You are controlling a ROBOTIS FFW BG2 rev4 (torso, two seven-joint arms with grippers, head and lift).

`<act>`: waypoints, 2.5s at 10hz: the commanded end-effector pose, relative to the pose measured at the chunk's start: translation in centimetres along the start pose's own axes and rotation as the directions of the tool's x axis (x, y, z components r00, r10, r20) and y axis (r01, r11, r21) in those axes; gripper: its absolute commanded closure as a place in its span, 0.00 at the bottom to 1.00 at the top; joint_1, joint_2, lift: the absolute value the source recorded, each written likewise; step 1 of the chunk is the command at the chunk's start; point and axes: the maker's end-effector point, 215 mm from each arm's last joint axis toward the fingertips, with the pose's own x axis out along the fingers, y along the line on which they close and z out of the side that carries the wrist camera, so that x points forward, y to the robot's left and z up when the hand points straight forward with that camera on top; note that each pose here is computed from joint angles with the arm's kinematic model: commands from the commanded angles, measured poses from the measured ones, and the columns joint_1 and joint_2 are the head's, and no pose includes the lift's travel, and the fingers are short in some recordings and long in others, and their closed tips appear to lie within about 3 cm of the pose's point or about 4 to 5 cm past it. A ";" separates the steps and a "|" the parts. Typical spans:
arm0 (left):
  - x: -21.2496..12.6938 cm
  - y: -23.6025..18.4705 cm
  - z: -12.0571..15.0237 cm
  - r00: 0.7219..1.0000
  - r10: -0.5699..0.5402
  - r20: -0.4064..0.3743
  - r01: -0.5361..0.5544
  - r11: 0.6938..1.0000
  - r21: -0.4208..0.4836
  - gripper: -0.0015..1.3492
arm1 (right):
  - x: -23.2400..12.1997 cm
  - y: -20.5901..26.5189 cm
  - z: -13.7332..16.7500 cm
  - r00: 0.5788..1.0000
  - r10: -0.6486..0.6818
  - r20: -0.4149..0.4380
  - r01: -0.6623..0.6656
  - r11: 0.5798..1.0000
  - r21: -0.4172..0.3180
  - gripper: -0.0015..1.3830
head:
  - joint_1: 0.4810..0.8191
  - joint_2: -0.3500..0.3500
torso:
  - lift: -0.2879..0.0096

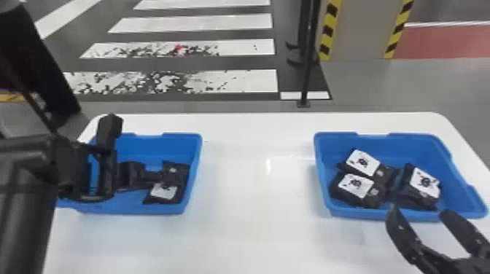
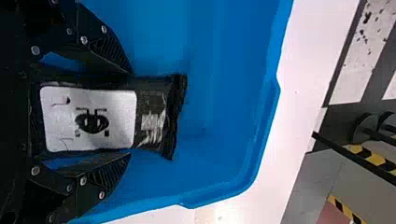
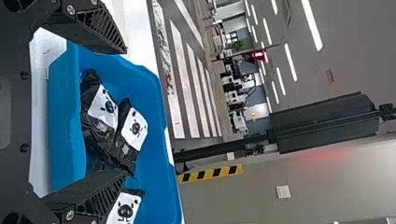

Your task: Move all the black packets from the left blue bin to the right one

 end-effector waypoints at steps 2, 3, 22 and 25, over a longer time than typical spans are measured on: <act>1.2 -0.1 -1.3 0.998 -0.009 -0.060 0.008 1.000 -0.016 0.82 | -0.1 0.0 -0.3 1.000 0.002 -0.004 -0.002 1.000 0.020 0.08 | 0.63 0.60 | 0.35; 1.4 0.1 -1.2 0.999 -0.009 -0.048 0.008 1.000 -0.008 0.89 | -0.2 -0.1 -0.5 1.000 0.000 -0.005 0.000 1.000 0.029 0.08 | 0.63 0.59 | 0.35; -6.9 -32.0 -6.2 0.721 -0.692 -0.037 0.635 0.638 0.435 0.89 | 5.3 14.7 6.3 0.905 0.384 0.182 -0.417 0.884 0.212 0.09 | 0.63 0.35 | 0.35; -7.3 -33.6 -6.2 0.701 -0.711 -0.052 0.651 0.608 0.455 0.89 | 6.2 15.9 5.3 0.883 0.436 0.174 -0.466 0.856 0.223 0.09 | 0.63 0.33 | 0.35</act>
